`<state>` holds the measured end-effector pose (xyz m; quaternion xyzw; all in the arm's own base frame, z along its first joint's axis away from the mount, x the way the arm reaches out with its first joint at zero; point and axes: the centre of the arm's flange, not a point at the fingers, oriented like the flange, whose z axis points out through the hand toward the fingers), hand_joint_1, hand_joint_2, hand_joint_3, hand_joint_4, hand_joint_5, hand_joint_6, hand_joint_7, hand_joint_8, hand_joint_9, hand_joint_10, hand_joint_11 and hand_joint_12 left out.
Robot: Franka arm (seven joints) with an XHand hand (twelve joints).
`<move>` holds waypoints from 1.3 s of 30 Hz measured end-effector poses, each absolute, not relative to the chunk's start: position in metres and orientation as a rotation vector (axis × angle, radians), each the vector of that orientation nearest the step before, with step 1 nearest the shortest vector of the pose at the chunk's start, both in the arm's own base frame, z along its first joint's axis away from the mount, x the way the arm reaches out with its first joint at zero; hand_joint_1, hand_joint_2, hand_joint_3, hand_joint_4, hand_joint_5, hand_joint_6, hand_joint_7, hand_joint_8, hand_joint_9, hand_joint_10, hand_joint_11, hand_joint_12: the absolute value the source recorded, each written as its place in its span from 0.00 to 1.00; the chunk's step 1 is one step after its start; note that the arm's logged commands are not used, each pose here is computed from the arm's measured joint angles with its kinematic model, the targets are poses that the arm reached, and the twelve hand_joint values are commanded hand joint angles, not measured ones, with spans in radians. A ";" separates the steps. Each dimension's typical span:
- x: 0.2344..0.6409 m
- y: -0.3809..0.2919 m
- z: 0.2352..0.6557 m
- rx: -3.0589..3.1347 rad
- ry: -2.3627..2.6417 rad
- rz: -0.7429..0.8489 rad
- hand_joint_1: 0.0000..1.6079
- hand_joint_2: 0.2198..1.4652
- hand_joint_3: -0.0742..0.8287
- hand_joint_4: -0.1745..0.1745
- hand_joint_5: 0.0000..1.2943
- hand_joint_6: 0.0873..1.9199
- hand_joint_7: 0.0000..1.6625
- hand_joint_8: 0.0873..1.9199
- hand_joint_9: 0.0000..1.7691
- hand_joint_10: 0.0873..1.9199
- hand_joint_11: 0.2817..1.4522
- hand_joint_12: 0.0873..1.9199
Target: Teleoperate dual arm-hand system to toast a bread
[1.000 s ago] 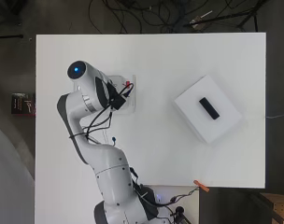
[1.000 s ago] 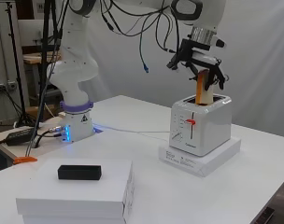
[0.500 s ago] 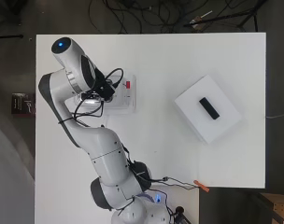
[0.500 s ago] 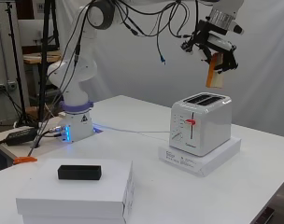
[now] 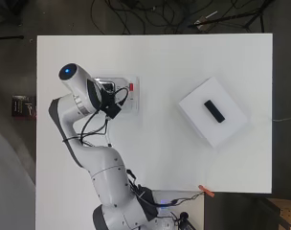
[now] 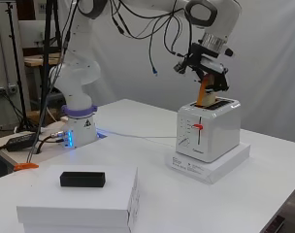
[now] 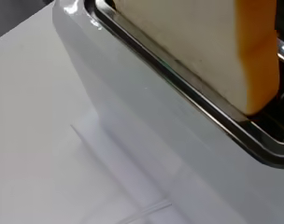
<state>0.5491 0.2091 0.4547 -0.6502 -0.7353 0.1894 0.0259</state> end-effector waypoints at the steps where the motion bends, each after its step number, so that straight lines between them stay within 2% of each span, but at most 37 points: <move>1: 0.547 0.208 0.460 -2.019 -2.279 0.559 0.57 0.80 0.08 1.00 0.61 0.65 0.74 0.41 0.70 0.69 0.38 0.81; 8: 0.570 0.201 0.499 -2.069 -2.273 0.480 0.57 0.80 0.08 1.00 0.61 0.65 0.71 0.41 0.66 0.69 0.31 0.71; 11: 0.574 0.195 0.503 -2.063 -2.241 0.509 0.57 0.80 0.08 1.00 0.62 0.65 0.71 0.37 0.66 0.63 0.29 0.65; 12: 0.575 0.192 0.504 -2.069 -2.238 0.500 0.65 0.77 0.08 0.64 0.62 0.61 0.70 0.41 0.67 0.59 0.28 0.60; 13: 0.577 0.188 0.502 -2.078 -2.240 0.478 0.70 0.76 0.08 0.35 0.62 0.58 0.68 0.45 0.67 0.54 0.28 0.56; 14: 0.579 0.184 0.498 -2.089 -2.241 0.454 0.74 0.75 0.08 0.18 0.63 0.55 0.67 0.47 0.68 0.50 0.28 0.53; 15: 0.581 0.181 0.494 -2.101 -2.238 0.434 0.76 0.74 0.08 0.08 0.63 0.54 0.67 0.48 0.69 0.48 0.29 0.51; 17: 0.584 0.177 0.488 -2.116 -2.232 0.412 0.77 0.73 0.08 0.01 0.64 0.51 0.66 0.49 0.69 0.47 0.29 0.52; 24: 0.597 0.175 0.479 -2.104 -2.211 0.387 0.78 0.73 0.08 0.00 0.67 0.47 0.66 0.50 0.71 0.54 0.30 0.66; 26: 0.594 0.176 0.477 -2.042 -2.254 0.394 0.78 0.72 0.08 0.00 0.66 0.49 0.68 0.47 0.71 0.46 0.28 0.59; 29: 0.594 0.181 0.471 -1.900 -2.340 0.408 0.78 0.72 0.08 0.00 0.65 0.52 0.69 0.42 0.74 0.29 0.28 0.47; 34: 0.592 0.186 0.466 -1.888 -2.304 0.411 0.78 0.72 0.08 0.06 0.64 0.55 0.70 0.40 0.76 0.17 0.29 0.43; 35: 0.592 0.187 0.465 -1.901 -2.288 0.417 0.60 0.74 0.08 0.30 0.58 0.39 0.64 0.28 0.71 0.12 0.27 0.31; 36: 0.591 0.188 0.464 -1.908 -2.277 0.422 0.36 0.66 0.07 0.43 0.41 0.21 0.50 0.14 0.56 0.05 0.22 0.18; 37: 0.591 0.189 0.463 -1.904 -2.269 0.430 0.19 0.57 0.06 0.49 0.27 0.09 0.36 0.05 0.44 0.00 0.18 0.08; 38: 0.592 0.190 0.462 -1.894 -2.265 0.450 0.09 0.53 0.07 0.50 0.17 0.02 0.28 0.00 0.36 0.00 0.16 0.02; 39: 0.593 0.192 0.461 -1.887 -2.259 0.474 0.04 0.53 0.08 0.49 0.12 0.00 0.24 0.00 0.32 0.00 0.15 0.00</move>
